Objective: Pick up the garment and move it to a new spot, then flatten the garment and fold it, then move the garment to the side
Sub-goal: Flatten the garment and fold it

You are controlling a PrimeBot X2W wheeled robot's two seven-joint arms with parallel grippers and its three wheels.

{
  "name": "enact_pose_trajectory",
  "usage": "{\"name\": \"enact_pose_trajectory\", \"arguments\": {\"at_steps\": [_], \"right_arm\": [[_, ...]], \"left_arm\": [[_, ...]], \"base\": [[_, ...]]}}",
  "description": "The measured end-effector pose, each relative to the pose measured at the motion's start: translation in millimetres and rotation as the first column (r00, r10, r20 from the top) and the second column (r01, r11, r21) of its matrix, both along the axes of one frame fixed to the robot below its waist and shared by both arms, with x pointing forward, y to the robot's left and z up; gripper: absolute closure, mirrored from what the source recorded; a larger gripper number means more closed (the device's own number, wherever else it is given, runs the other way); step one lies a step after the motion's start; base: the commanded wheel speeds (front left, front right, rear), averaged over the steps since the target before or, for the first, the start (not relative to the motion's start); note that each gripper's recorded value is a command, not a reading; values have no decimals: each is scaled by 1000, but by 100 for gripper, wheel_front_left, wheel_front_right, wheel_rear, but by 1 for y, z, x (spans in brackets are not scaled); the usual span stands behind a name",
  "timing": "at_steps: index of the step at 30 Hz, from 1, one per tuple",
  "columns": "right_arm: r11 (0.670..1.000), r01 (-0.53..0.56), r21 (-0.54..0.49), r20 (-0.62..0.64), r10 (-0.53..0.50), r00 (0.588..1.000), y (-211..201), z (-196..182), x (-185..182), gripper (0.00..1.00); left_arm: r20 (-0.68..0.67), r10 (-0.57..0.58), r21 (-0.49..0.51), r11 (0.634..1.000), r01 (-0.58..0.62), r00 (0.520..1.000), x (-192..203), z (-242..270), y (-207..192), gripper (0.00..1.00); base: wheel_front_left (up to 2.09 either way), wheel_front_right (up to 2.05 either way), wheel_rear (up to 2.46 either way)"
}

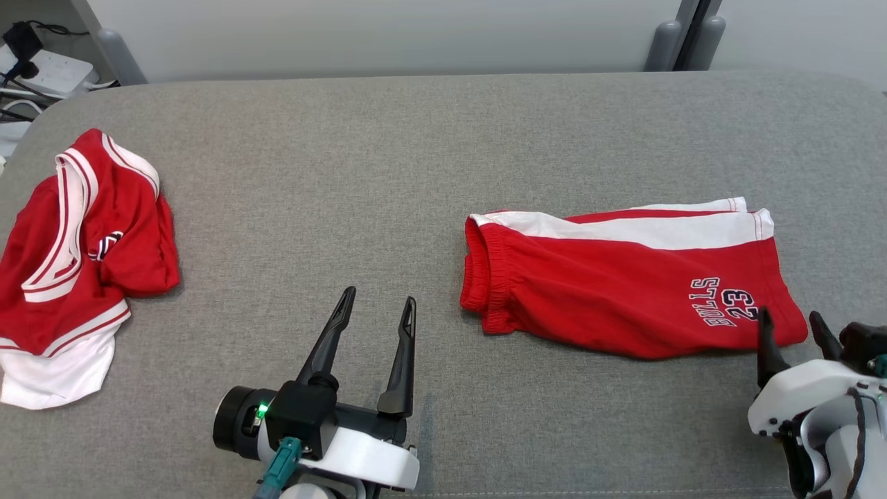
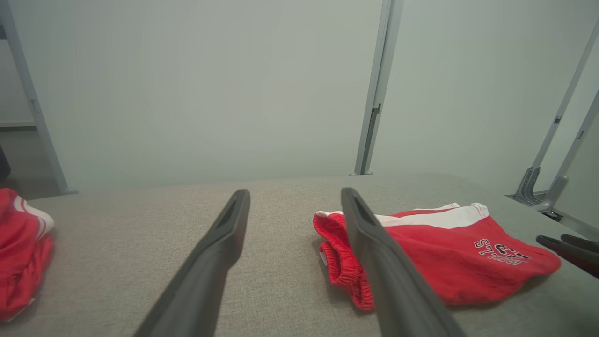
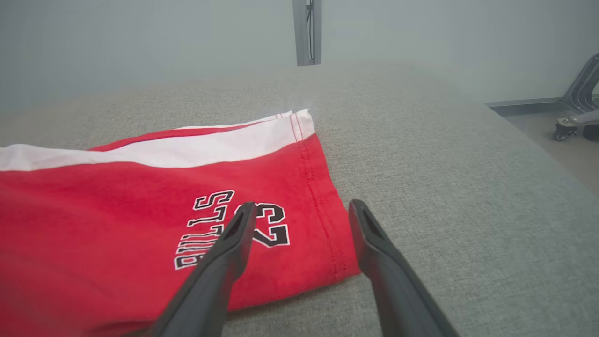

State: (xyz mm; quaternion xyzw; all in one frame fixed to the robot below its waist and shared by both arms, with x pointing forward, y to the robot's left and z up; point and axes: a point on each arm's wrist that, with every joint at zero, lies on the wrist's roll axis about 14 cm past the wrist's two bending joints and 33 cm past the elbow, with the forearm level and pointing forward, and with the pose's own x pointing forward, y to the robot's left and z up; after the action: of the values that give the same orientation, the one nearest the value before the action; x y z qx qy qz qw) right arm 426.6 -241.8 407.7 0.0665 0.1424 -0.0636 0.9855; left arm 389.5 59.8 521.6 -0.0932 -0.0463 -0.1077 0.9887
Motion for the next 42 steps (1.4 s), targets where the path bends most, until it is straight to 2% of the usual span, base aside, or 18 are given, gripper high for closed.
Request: {"name": "enact_pose_trajectory", "arguments": {"at_steps": [6,12,23,26,32,33,34,42], "right_arm": [[996,-76,-41,3,77,997,6,0,-22,0],[994,-103,-21,-12,102,995,10,0,-40,0],[996,-74,45,-29,75,997,7,2,-54,0],[994,-36,100,-24,39,999,6,2,-54,0],[951,91,297,-57,-78,995,4,-11,-56,0],[922,138,361,-83,-115,990,2,-18,-53,0],[909,155,388,-89,-131,987,2,-19,-49,0],[847,216,486,-138,-170,976,3,-27,-16,0]], "left_arm": [[17,-14,-1,1000,14,1000,-2,6,-5,0],[7,-20,5,1000,20,1000,-9,3,-6,0],[-1,-18,-13,1000,18,1000,-10,2,-5,0],[-3,-14,-13,1000,14,1000,-10,1,-4,0],[-15,-13,-11,1000,13,1000,-10,-3,-4,0],[-21,-13,-11,1000,13,1000,-10,-5,-4,0],[-25,-12,-9,1000,12,1000,-10,-6,-4,0],[-55,9,-1,1000,-9,998,-7,-17,4,0]], "base": [[0,0,0],[0,0,0],[0,0,0],[0,0,0],[0,0,0],[0,0,0],[0,0,0],[0,0,0]]}}
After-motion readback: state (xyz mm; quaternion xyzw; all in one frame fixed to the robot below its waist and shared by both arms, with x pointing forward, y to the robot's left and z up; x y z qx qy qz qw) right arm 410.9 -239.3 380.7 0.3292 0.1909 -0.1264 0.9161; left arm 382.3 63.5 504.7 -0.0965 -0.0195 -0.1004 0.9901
